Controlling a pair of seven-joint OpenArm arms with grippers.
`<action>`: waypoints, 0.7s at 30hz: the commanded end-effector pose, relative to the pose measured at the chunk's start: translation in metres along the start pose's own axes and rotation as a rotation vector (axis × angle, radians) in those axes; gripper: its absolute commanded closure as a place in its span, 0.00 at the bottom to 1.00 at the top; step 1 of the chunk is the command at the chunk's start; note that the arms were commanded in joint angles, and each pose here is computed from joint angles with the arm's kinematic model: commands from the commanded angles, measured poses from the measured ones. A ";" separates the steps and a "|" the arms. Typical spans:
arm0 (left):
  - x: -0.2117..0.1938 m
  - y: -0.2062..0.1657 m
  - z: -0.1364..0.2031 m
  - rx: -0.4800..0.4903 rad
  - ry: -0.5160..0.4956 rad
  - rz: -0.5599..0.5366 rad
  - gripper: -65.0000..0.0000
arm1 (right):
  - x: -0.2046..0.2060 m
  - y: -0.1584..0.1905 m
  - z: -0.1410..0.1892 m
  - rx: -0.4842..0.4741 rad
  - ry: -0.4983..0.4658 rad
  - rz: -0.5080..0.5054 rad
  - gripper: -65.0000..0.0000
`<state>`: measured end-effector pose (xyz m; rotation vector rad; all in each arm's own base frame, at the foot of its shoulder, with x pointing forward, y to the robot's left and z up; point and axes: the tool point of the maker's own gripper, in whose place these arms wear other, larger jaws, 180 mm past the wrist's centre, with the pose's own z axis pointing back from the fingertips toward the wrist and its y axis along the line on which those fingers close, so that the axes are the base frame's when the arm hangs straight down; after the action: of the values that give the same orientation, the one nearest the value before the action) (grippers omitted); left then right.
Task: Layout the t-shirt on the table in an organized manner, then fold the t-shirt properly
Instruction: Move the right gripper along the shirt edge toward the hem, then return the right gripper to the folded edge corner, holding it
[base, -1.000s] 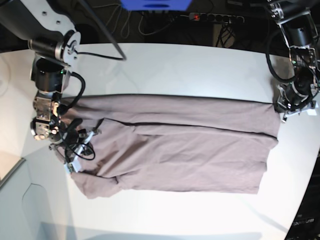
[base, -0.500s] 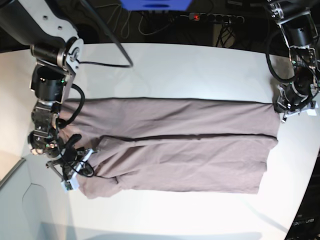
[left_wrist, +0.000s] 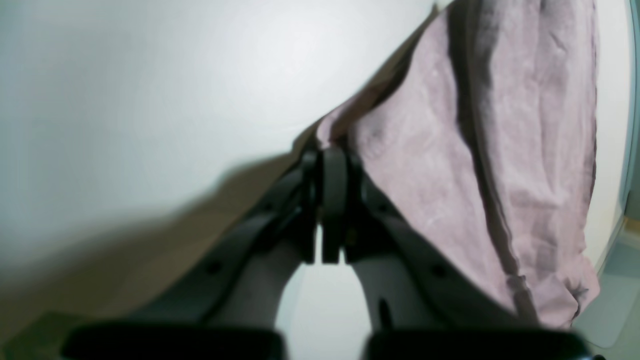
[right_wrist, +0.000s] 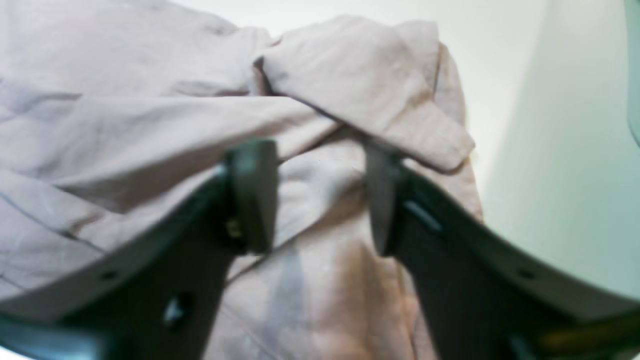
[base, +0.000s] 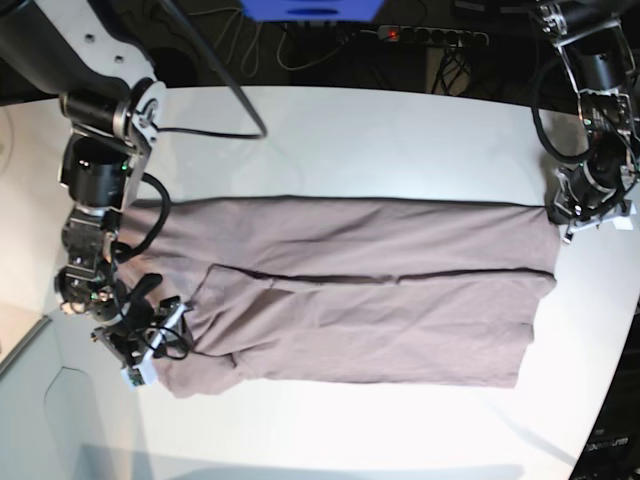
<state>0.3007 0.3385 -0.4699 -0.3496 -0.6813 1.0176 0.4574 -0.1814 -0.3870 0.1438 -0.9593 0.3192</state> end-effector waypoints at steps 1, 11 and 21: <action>0.013 -0.006 0.003 -0.010 -0.026 -0.010 1.00 | 0.026 -0.019 0.007 -0.038 -0.069 0.012 0.46; 0.013 -0.006 0.003 -0.011 -0.025 -0.009 1.00 | -0.033 -0.088 0.046 -0.185 0.073 -0.113 0.44; 0.012 -0.006 0.003 -0.011 -0.023 -0.009 1.00 | -0.110 -0.094 0.097 -0.282 0.182 -0.128 0.45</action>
<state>0.3008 0.3375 -0.4700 -0.3502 -0.6808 1.0161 0.3374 -0.3119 -0.4404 -0.0697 -0.7272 0.0835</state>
